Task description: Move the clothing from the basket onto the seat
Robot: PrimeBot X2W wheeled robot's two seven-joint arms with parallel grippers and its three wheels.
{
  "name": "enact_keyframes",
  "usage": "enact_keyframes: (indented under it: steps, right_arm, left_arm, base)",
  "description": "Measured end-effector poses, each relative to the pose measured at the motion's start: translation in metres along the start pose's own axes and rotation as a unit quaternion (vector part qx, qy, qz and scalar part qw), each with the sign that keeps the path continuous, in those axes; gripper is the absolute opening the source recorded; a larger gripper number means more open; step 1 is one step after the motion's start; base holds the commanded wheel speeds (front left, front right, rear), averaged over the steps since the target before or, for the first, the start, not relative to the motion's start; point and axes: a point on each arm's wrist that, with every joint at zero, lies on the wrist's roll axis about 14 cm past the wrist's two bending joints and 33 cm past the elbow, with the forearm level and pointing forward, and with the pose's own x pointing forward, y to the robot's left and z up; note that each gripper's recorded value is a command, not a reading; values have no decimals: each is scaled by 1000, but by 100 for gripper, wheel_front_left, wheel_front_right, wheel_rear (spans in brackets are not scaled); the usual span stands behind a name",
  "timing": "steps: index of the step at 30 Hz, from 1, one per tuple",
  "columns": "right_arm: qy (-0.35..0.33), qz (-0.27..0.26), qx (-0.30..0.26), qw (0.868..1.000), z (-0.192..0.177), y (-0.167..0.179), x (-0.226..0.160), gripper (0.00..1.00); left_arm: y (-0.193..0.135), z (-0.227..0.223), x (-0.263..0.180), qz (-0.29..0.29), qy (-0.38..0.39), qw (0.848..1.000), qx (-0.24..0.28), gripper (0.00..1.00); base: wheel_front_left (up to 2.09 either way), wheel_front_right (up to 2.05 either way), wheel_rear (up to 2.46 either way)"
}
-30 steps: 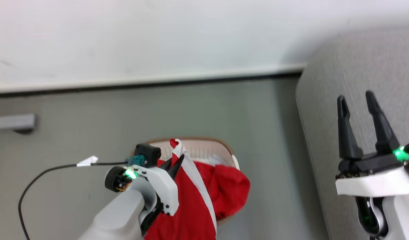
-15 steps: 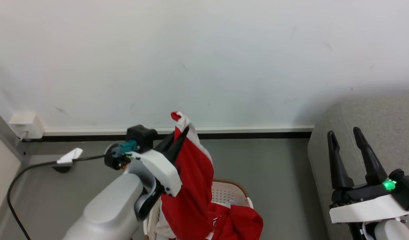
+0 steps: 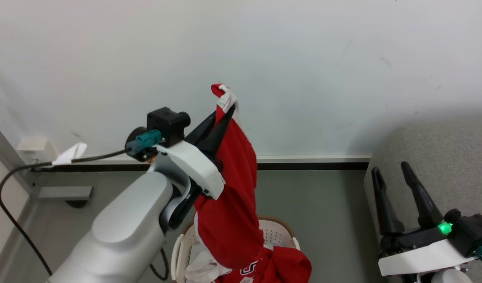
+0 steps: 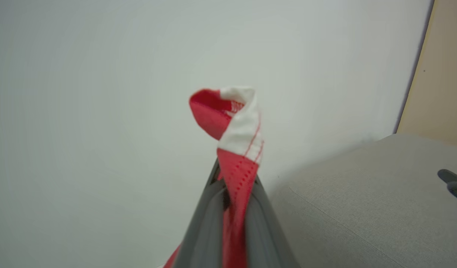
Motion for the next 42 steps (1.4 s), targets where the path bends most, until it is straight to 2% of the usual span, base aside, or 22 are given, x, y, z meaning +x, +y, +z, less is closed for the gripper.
enact_keyframes:
  steps: [8, 13, 20, 24, 32, 42]
  right_arm:
    - [26, 38, 16, 999, -17, 24, -1, 100]
    - [47, 83, 32, 995, -29, 50, -5, 100]
    - [106, 152, 53, 981, -65, 97, -13, 100]
    - [139, 190, 27, 971, -86, 113, -13, 100]
    - [189, 214, 8, 958, -121, 129, -8, 100]
    - [220, 204, -16, 954, -147, 132, 4, 100]
  left_arm:
    - [-4, 9, 4, -4, -5, 1000, 3, 0]
    - [-5, 9, 3, -4, -3, 1000, 3, 0]
    - [-8, 16, 7, -5, -7, 1000, 2, 0]
    - [-12, 19, 8, -11, -9, 1000, 2, 0]
    - [-28, 27, 5, -32, -15, 999, -18, 0]
    - [-53, 38, -11, -60, -15, 997, -36, 0]
  base:
    - [0, 0, 0]
    - [0, 0, 0]
    - [0, 0, 0]
    - [0, 0, 0]
    - [0, 0, 0]
    - [0, 0, 0]
